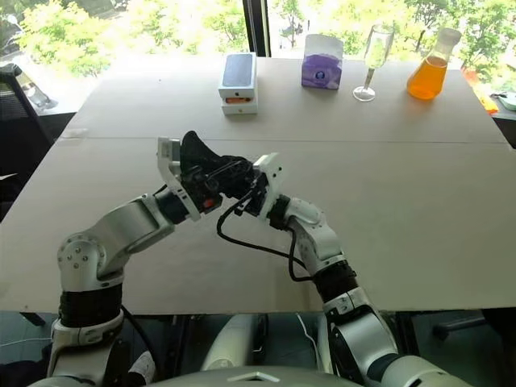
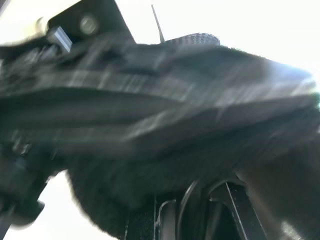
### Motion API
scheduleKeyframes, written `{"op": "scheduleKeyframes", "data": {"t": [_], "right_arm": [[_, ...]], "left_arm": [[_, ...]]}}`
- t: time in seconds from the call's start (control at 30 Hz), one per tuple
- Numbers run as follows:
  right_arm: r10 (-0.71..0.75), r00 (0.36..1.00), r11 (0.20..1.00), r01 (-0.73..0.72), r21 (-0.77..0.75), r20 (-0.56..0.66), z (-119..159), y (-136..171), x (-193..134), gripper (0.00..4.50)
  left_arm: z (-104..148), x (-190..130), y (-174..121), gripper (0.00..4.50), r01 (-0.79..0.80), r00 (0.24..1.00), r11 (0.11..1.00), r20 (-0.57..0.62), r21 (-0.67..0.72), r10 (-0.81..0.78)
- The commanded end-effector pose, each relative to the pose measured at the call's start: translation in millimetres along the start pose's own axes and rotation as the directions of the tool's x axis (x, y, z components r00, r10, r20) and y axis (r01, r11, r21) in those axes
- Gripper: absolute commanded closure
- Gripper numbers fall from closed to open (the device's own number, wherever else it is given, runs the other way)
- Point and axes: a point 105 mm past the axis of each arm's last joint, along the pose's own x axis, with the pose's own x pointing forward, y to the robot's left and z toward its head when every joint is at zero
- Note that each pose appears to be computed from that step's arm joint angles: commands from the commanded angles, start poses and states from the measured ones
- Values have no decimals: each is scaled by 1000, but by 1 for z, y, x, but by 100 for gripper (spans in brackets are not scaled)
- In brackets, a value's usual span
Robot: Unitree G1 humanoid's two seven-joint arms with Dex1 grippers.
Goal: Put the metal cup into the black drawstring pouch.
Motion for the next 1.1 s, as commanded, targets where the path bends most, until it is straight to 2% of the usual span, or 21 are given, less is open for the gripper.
{"op": "scheduleKeyframes", "data": {"t": [0.03, 0.1, 0.17, 0.37, 0.63, 0.87, 1.0, 1.1], "right_arm": [[94, 995, 994, -92, -54, 28, 13, 20, 25, 443], [85, 996, 995, -83, -53, 33, 13, 18, 26, 443], [92, 996, 992, -91, -82, 14, 12, 18, 27, 443], [139, 982, 970, -160, -184, -124, -10, 18, 17, 443], [170, 947, 906, -259, -336, -272, -36, 17, 0, 443], [194, 935, 863, -307, -401, -298, -40, 18, 2, 443], [167, 952, 904, -252, -347, -257, -36, 11, 6, 443], [142, 964, 915, -215, -341, -226, -31, 6, 8, 349]], "left_arm": [[-15, 8, -36, 450, 160, 986, 987, -46, -3, -160], [-18, 8, -35, 450, 160, 986, 987, -55, -11, -160], [-25, 6, -19, 450, 105, 991, 993, -77, -44, -109], [-33, -3, 5, 450, 13, 990, 999, -142, -36, -18], [-38, -9, 14, 450, -8, 981, 1000, -192, 12, 10], [-33, -9, 10, 450, 14, 987, 1000, -162, 5, -13], [-38, -11, 11, 450, 10, 984, 1000, -176, 18, -6], [-39, -13, 14, 450, -7, 985, 1000, -172, 16, 10]]}}
